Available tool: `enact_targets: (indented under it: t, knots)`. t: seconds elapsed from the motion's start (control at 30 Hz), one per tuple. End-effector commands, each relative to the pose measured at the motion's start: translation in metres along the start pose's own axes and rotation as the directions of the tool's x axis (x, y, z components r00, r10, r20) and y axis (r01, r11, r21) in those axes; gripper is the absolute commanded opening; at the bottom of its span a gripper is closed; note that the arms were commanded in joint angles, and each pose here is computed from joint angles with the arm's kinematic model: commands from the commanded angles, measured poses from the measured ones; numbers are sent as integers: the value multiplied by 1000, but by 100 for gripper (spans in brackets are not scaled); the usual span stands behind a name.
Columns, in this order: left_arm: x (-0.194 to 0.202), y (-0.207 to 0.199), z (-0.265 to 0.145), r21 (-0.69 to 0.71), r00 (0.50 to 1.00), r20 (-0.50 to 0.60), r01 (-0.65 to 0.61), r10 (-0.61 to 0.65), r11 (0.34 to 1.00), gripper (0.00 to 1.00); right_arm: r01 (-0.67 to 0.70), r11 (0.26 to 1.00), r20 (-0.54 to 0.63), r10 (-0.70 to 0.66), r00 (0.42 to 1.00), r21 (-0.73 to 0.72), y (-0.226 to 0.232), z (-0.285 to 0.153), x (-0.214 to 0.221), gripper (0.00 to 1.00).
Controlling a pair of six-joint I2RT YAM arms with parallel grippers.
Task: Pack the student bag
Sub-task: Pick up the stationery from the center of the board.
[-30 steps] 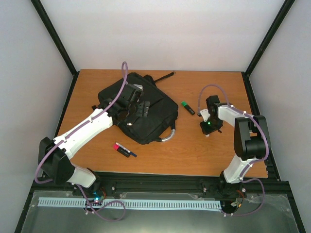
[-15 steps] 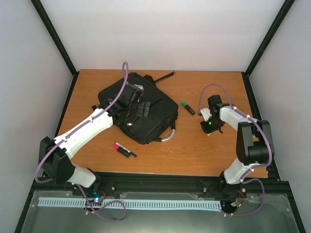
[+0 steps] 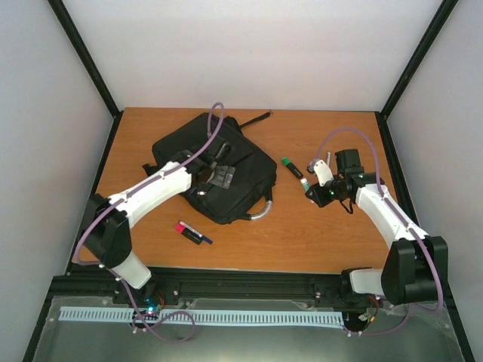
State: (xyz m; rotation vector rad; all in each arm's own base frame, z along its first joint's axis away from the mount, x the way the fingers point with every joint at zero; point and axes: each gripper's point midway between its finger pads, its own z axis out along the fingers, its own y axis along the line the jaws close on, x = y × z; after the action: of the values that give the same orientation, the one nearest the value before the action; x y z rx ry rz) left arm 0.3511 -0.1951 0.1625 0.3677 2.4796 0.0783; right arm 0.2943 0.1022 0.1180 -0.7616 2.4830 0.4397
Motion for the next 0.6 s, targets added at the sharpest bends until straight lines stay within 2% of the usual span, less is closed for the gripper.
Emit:
enact_targets:
  t: [0.0,0.23,0.4,0.5,0.57]
  knots:
    - [-5,18,17,-162,995,-40,-93,88,982,100,13,999,46,-11,999,-48,7,0,-5,6]
    - [-1,23,41,-248,988,-100,-139,118,959,100,13,997,32,-10,999,-81,9,5,-4,7]
    - [-4,23,53,-283,987,-100,-150,126,947,100,16,996,34,-13,999,-86,11,5,-4,7]
    - [-13,30,59,-363,987,-85,-161,139,918,95,18,996,36,-15,999,-88,11,4,-5,7]
    - [-20,42,58,-460,986,-77,-166,147,872,86,20,995,40,-17,999,-93,12,4,-6,7]
